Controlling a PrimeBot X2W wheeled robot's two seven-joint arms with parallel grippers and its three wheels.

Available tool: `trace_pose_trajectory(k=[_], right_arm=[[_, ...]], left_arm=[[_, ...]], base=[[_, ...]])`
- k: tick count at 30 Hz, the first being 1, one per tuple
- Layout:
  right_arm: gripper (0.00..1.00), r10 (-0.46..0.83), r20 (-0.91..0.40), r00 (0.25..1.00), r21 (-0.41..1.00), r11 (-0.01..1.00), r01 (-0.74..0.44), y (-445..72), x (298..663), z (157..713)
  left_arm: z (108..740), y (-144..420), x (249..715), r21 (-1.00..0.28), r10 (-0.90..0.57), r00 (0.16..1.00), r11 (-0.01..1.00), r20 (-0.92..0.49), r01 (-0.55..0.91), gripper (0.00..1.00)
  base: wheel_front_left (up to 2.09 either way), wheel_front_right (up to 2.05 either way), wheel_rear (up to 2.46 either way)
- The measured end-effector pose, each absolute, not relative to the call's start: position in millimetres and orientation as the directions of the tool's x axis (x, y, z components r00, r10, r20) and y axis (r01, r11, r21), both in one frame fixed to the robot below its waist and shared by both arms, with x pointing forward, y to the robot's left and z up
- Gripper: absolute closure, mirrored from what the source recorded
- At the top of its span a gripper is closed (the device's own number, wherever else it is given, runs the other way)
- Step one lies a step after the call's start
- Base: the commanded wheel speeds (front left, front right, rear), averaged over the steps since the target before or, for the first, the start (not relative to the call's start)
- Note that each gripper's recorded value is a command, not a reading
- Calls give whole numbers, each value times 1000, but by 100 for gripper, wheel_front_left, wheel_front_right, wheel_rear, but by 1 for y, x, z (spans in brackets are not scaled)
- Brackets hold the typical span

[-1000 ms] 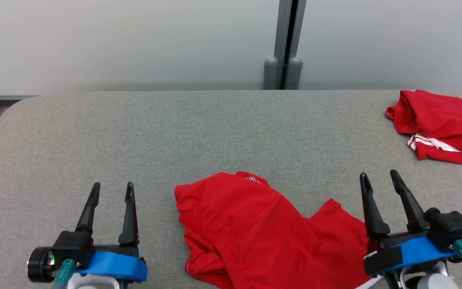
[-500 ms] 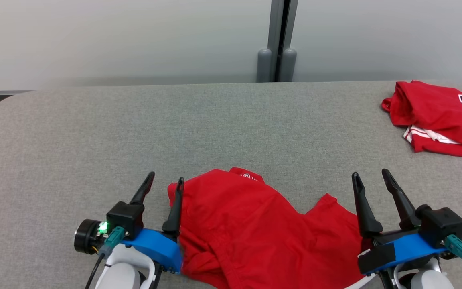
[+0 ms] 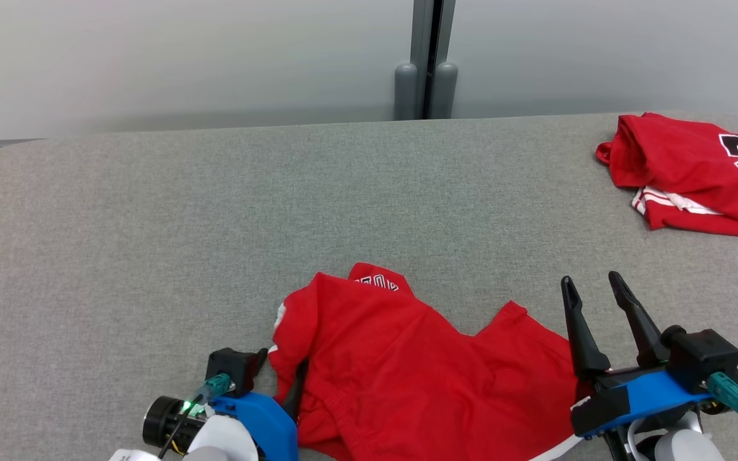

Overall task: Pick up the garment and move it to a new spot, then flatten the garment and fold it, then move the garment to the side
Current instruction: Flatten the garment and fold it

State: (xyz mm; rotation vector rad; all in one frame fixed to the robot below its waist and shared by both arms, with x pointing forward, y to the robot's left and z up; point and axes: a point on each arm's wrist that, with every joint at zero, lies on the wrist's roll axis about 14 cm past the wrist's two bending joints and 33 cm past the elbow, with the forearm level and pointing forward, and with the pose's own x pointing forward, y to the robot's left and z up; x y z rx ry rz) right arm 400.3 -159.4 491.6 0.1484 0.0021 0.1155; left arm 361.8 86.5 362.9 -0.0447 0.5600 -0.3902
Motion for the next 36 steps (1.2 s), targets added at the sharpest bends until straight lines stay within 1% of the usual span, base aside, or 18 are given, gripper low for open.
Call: trace_pose_trajectory(k=[4,5,6,7,11,16,19,25,28,29,30,36], right_arm=[[0,112,3,994,148,983,-111,-160,400,490],[0,112,3,994,148,983,-111,-160,400,491],[0,111,3,994,147,983,-110,-161,400,490],[0,111,2,994,148,983,-110,-161,400,490],[0,107,6,994,147,983,-107,-162,402,492],[0,89,8,996,145,985,-90,-168,403,492],[0,73,7,997,143,987,-73,-174,402,491],[0,19,-2,1000,137,990,-19,-193,399,487],[0,3,-10,1000,135,991,-1,-198,396,483],[0,-2,-12,1000,134,991,4,-200,396,483],[0,-6,-12,1000,134,991,7,-201,395,482],[0,-9,7,1000,136,991,8,-201,393,488]], left_arm=[[354,76,355,-173,-399,736,914,-547,368,0],[353,74,354,-176,-404,728,911,-554,372,15],[352,73,354,-173,-410,723,908,-557,382,64],[352,71,354,-176,-414,721,906,-556,384,100],[362,68,366,-171,-429,744,900,-512,401,100],[404,72,414,-129,-426,828,904,-364,408,100],[423,70,438,-99,-430,850,902,-306,420,100],[435,67,469,-51,-441,853,894,-279,446,100],[425,69,475,-42,-435,844,894,-313,445,100],[421,70,474,-39,-432,840,895,-328,445,60],[419,71,474,-38,-430,841,896,-329,443,0],[437,83,473,-41,-390,895,920,-217,391,0]], base=[[0,0,0],[0,0,0],[0,0,0],[0,0,0],[0,0,0],[0,0,0],[0,0,0],[0,0,0],[0,0,0],[0,0,0],[0,0,0],[0,0,0]])
